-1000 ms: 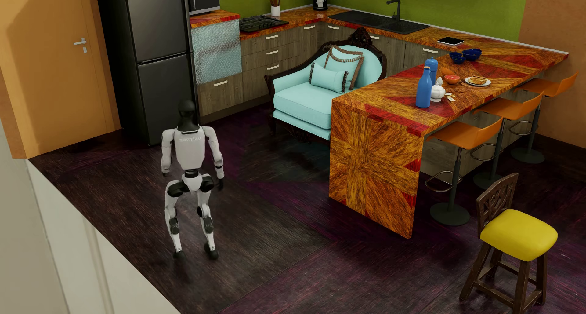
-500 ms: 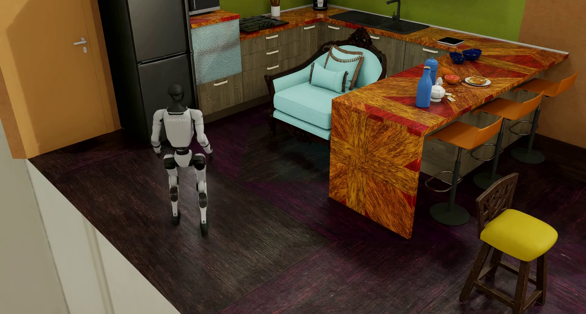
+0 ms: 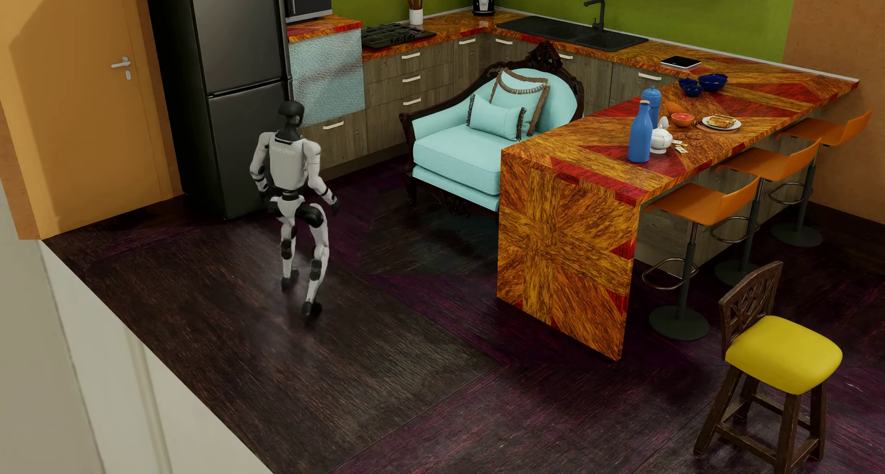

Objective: Walk to the light teal armchair

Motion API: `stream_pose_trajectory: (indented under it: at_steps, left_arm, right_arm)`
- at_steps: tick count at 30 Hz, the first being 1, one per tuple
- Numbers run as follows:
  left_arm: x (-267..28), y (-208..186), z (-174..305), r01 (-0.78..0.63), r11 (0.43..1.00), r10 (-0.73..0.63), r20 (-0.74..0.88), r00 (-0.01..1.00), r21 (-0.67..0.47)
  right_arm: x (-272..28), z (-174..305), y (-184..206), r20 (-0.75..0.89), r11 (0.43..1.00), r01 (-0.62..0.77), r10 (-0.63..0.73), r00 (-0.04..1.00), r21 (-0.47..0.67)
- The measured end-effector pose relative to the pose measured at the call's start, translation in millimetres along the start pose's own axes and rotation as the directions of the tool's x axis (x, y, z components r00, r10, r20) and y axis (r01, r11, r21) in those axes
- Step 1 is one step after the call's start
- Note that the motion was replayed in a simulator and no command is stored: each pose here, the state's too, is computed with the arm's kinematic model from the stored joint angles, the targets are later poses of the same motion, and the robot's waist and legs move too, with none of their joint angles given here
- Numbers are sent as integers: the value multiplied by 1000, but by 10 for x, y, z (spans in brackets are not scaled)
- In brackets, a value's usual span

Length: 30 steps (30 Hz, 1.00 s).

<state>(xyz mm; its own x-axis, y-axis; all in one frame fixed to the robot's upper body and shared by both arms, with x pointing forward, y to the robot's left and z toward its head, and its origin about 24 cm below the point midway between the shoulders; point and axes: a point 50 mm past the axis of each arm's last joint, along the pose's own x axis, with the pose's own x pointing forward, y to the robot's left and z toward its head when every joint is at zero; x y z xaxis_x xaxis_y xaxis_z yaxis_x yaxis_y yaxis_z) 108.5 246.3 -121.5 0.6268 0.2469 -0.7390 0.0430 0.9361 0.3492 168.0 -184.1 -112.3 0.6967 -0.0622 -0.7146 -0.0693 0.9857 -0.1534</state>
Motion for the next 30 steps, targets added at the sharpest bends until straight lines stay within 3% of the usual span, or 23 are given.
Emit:
stream_pose_trajectory:
  at_steps: [2,3,5,6,7,9,10,11,12,14,16,18,21,23,24,26,28,30]
  left_arm:
    - [140,47,553,-104,985,129,192,973,-137]
    - [145,-76,828,-92,977,144,278,950,-191]
    - [135,-423,1333,6,980,76,404,912,-197]
    - [131,-514,1467,44,989,24,442,897,-143]
    - [109,-595,1266,77,988,-16,408,913,-133]
    - [24,-407,478,79,995,-64,234,970,-53]
    - [-20,-211,157,58,998,-55,131,990,-21]
    - [-32,-77,-13,44,999,-44,46,998,2]
    - [0,-36,5,26,1000,-26,7,1000,-11]
    - [150,-198,708,20,993,-3,143,990,-119]
    - [194,-531,1196,88,982,-37,280,959,-169]
    - [117,-452,923,53,982,1,288,958,-181]
    - [91,33,395,-72,994,86,198,976,-79]
    - [199,111,816,-112,987,140,264,954,-118]
    - [210,8,1055,-81,988,119,313,942,-133]
    - [220,-400,1090,56,994,-25,311,950,-90]
    - [163,-458,854,134,989,-112,263,958,-64]
    - [115,-316,489,156,987,-148,157,977,-38]
  right_arm:
    - [-144,-354,-77,-91,999,-37,40,995,33]
    - [-262,-548,-188,-145,999,-16,21,989,37]
    - [-495,-972,-300,-294,998,62,-50,954,30]
    - [-570,-1180,-283,-383,997,73,-70,921,-6]
    - [-546,-1174,-214,-395,997,80,-81,915,-19]
    - [-299,-688,-92,-253,982,146,-112,961,123]
    - [-172,-381,72,-152,978,105,-77,985,183]
    - [-99,-265,196,-106,984,24,-5,994,174]
    - [-115,-343,139,-107,984,-26,46,993,176]
    - [-233,-457,-31,-104,981,-47,67,992,187]
    - [-373,-880,-82,-272,998,-50,56,961,28]
    - [-405,-934,-74,-312,1000,28,-26,950,2]
    - [-215,-503,0,-222,993,113,-105,969,21]
    - [-327,-733,-132,-277,996,89,-83,957,9]
    - [-406,-859,-169,-298,998,65,-64,952,-7]
    - [-367,-885,-82,-312,990,-76,36,949,-120]
    - [-162,-414,-141,-147,979,-97,71,987,-178]
    - [-31,-10,-28,47,990,-75,81,996,-119]
